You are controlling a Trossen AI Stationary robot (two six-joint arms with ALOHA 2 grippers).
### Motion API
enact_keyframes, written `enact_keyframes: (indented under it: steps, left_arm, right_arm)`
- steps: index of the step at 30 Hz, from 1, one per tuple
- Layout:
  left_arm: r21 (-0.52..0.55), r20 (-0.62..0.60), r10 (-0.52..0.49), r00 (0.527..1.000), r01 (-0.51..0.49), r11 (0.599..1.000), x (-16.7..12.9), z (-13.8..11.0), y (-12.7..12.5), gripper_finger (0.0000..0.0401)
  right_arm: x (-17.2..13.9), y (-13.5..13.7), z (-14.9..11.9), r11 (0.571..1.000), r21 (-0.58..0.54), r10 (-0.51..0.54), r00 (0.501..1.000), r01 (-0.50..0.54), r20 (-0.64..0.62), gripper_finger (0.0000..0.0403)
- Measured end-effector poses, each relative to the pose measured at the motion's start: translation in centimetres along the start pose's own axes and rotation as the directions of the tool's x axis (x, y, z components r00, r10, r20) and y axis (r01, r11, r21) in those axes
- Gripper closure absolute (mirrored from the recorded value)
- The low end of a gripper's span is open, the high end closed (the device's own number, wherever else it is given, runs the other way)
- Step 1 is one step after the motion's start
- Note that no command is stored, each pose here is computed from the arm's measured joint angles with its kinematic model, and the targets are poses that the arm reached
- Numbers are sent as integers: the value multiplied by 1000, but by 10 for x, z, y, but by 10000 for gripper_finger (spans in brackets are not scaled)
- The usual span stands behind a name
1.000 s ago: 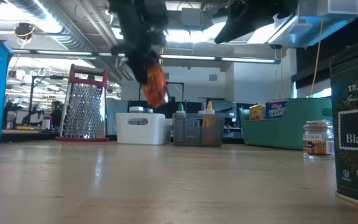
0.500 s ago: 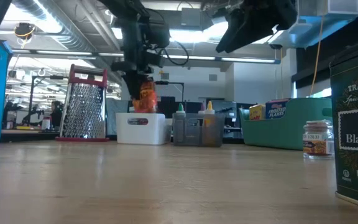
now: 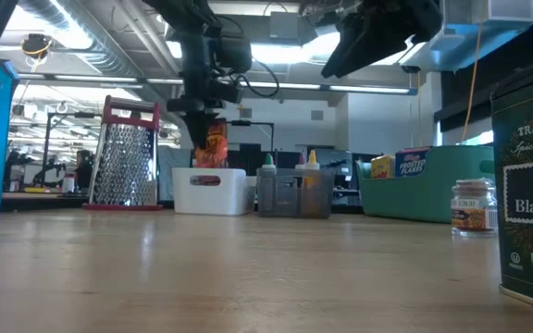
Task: Pick & Place Kitchen Items
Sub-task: Put the orange seasoning pack into the white bin
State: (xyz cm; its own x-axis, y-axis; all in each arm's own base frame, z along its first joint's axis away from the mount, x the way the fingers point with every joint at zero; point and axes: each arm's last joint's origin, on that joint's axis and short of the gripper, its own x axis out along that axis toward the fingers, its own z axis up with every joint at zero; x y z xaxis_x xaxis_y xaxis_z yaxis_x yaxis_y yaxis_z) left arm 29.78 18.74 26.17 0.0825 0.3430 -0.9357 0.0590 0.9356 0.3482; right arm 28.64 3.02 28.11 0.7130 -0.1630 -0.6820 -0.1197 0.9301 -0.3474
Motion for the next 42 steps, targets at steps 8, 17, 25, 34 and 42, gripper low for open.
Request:
enact_keyframes:
  steps: [8,17,25,34,42]
  left_arm:
    - [-9,71,71,995,-70,997,2,9,6,399]
    - [-25,78,133,988,-131,991,20,19,13,399]
    - [11,22,130,991,-130,991,36,23,11,399]
    - [12,32,120,992,-120,993,36,23,10,399]
    - [18,34,113,993,-114,993,35,24,8,399]
  right_arm:
    - [0,0,0,1000,0,0,1000,0,-1,133]
    - [0,0,0,1000,0,1,1000,-1,-1,133]
    - [0,0,0,1000,3,1,1000,-1,-2,133]
    - [0,0,0,1000,3,2,1000,-2,-2,133]
    - [0,0,0,1000,3,4,1000,-4,-2,133]
